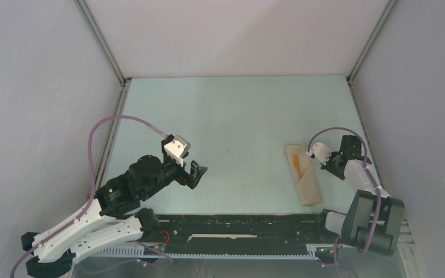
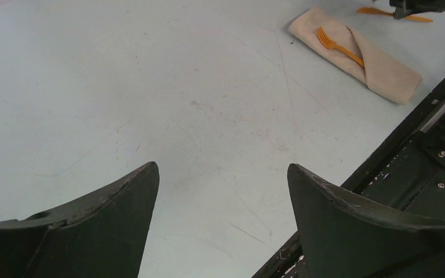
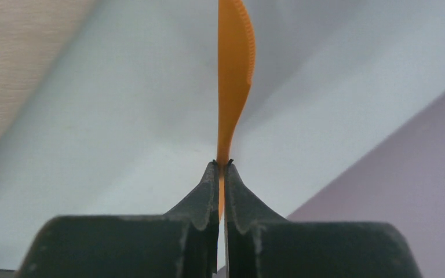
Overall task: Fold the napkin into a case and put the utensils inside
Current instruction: Pick up the knife from the corner of the board, then insert the knife into the folded napkin.
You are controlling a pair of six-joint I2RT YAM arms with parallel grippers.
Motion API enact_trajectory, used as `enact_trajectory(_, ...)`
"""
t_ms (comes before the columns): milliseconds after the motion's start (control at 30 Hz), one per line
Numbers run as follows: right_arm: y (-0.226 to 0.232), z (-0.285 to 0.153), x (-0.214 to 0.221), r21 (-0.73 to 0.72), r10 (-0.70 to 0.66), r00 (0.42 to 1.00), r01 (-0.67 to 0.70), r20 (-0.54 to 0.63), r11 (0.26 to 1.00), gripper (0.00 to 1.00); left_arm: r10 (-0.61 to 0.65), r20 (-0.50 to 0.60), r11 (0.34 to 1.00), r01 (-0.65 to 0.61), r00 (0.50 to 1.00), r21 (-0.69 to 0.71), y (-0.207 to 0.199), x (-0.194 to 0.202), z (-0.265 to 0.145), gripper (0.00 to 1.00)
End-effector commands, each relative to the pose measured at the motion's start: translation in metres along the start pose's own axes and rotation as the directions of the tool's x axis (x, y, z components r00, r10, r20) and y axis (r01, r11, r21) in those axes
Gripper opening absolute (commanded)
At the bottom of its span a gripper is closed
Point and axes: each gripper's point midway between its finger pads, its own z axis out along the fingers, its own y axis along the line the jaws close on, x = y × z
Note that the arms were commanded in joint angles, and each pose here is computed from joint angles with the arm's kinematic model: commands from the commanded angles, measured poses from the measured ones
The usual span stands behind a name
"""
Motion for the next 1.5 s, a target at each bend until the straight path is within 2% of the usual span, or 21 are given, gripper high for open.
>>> enact_trajectory(0, -0.044, -0.012, -0.006, 0.118, 0.161, 0.985, -0.166, 0.055, 0.979, 0.00, -0.002, 0.014, 1.000, 0.002, 1.000, -0.005, 0.001, -0.004, 0.001, 0.89)
enact_trajectory(100, -0.053, -0.016, -0.004, 0.150, 0.200, 0.978, -0.207, 0.054, 0.967, 0.00, -0.001, 0.010, 1.000, 0.001, 1.000, -0.001, 0.000, -0.004, 0.002, 0.89)
enact_trajectory(300, -0.092, -0.033, -0.024, 0.265, 0.327, 0.935, -0.352, 0.136, 0.898, 0.00, -0.001, 0.007, 1.000, 0.001, 1.000, 0.008, -0.002, -0.004, 0.003, 0.89)
enact_trajectory(400, -0.124, -0.053, -0.041, 0.342, 0.398, 0.899, -0.438, 0.183, 0.832, 0.00, -0.002, 0.011, 1.000, 0.002, 1.000, 0.009, -0.002, -0.005, 0.002, 0.89)
enact_trajectory(467, -0.146, -0.069, -0.053, 0.373, 0.469, 0.852, -0.523, 0.232, 0.766, 0.00, -0.002, 0.012, 1.000, 0.002, 1.000, 0.010, -0.002, -0.005, 0.003, 0.89)
enact_trajectory(567, -0.160, -0.086, -0.076, 0.400, 0.514, 0.815, -0.579, 0.268, 0.710, 0.00, -0.002, 0.012, 1.000, 0.002, 1.000, 0.011, -0.002, -0.005, 0.003, 0.89)
enact_trajectory(633, -0.160, -0.090, -0.099, 0.367, 0.551, 0.780, -0.626, 0.297, 0.688, 0.00, -0.002, 0.011, 1.000, 0.002, 1.000, 0.013, -0.003, -0.005, 0.003, 0.89)
enact_trajectory(700, -0.154, -0.088, -0.118, 0.290, 0.631, 0.716, -0.698, 0.299, 0.655, 0.00, -0.002, 0.009, 1.000, 0.001, 1.000, 0.017, -0.004, -0.004, 0.003, 0.89)
enact_trajectory(867, -0.112, -0.065, -0.167, 0.020, 0.796, 0.587, -0.807, 0.145, 0.591, 0.00, 0.000, 0.001, 1.000, 0.000, 1.000, 0.018, -0.004, -0.003, 0.005, 0.89)
enact_trajectory(967, -0.094, -0.060, -0.182, -0.043, 0.842, 0.532, -0.842, 0.093, 0.537, 0.00, 0.001, -0.005, 1.000, -0.001, 1.000, 0.016, -0.004, -0.002, 0.006, 0.89)
enact_trajectory(1467, -0.043, -0.025, -0.174, -0.065, 0.840, 0.542, -0.839, -0.032, 0.539, 0.00, 0.005, -0.016, 1.000, -0.005, 1.000, 0.008, -0.003, 0.000, 0.008, 0.89)
